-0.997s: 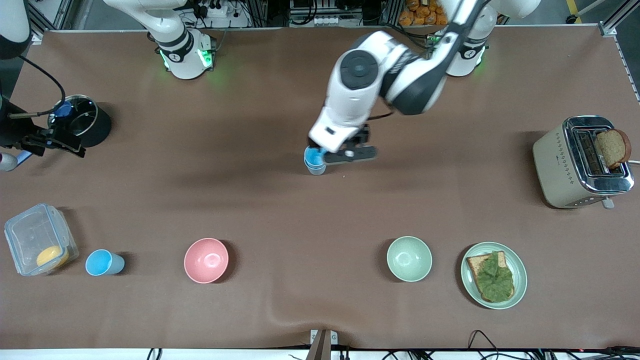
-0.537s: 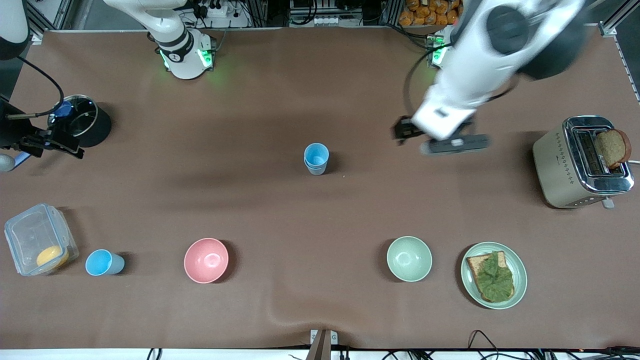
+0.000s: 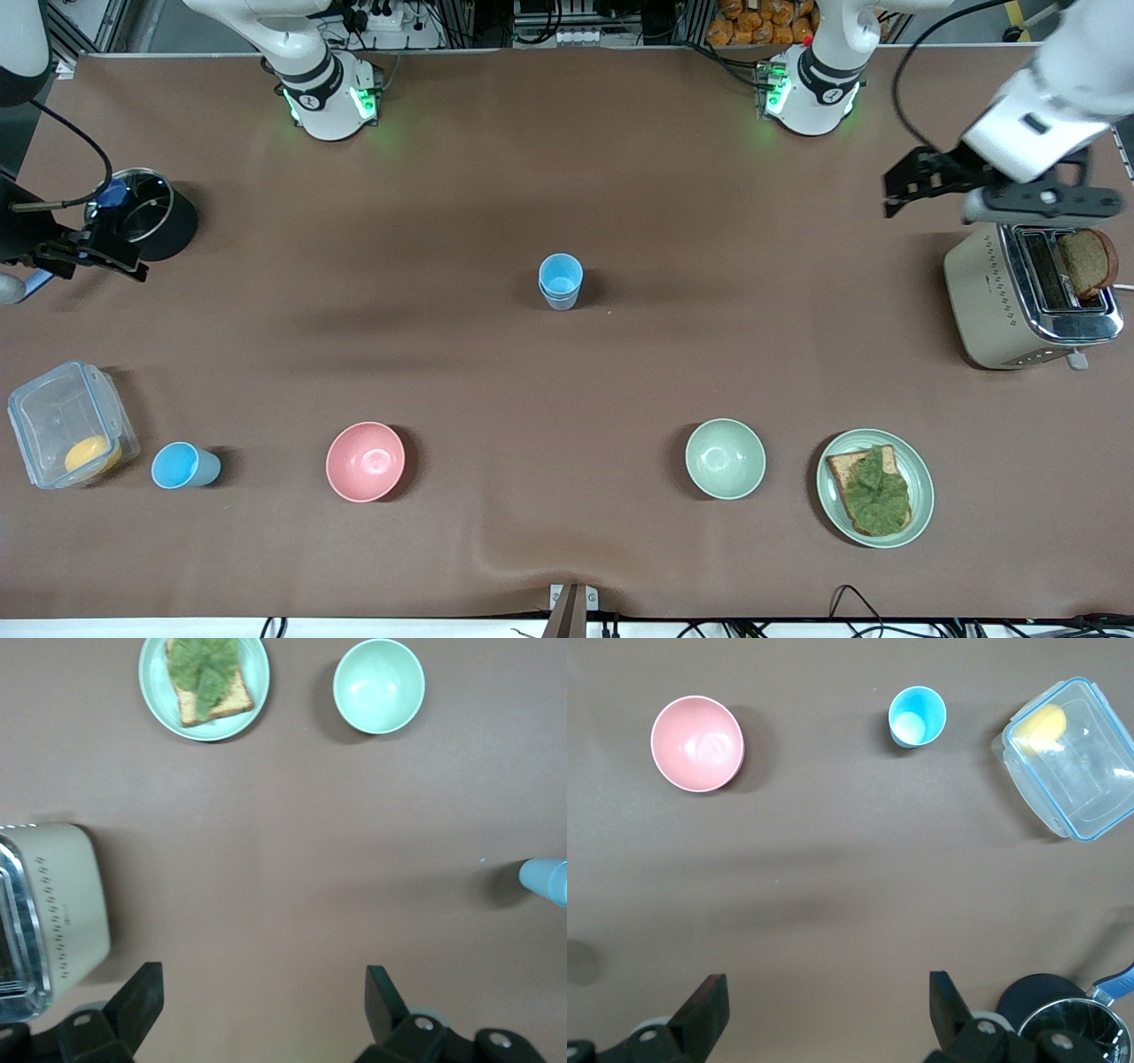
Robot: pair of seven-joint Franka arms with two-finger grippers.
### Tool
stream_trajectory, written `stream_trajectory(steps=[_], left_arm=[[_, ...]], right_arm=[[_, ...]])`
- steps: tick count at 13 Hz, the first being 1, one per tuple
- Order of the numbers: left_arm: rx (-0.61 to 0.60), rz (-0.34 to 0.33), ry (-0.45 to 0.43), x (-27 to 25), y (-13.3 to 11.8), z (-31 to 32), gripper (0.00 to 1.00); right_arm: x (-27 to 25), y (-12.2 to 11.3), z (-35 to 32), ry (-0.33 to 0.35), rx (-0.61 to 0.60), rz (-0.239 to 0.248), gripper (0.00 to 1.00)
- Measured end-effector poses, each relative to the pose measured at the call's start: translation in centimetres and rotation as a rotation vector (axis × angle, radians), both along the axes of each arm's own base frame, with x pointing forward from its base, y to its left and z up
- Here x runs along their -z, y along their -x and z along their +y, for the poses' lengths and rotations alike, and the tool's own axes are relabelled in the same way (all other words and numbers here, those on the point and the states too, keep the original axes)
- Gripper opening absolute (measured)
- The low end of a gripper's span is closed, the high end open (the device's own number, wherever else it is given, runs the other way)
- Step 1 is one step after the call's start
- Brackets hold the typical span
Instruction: Stack blue cups with both arms
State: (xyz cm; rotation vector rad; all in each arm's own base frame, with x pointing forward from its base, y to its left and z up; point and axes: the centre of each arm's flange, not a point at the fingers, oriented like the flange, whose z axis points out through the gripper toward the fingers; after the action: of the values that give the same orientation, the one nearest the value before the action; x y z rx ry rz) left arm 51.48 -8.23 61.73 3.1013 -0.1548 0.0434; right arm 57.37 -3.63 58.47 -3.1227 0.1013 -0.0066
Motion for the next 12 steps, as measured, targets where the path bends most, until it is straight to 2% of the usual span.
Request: stream_trajectory(steps=[4, 9, 12], left_arm=[[-0.008, 0.025, 0.000, -0.4, 0.4, 3.4, 1.00], [-0.014, 0.029, -0.011, -0.6, 0.6, 3.8, 1.00], [-0.063, 0.028, -0.021, -0.7, 0.6, 5.6, 1.00]], right_arm=[[0.0, 0.0, 0.0, 0.000, 0.000, 0.000, 1.00], [0.0, 0.0, 0.0, 0.000, 0.000, 0.001, 1.00], [0.0, 0.0, 0.0, 0.001, 0.001, 0.001, 1.00]])
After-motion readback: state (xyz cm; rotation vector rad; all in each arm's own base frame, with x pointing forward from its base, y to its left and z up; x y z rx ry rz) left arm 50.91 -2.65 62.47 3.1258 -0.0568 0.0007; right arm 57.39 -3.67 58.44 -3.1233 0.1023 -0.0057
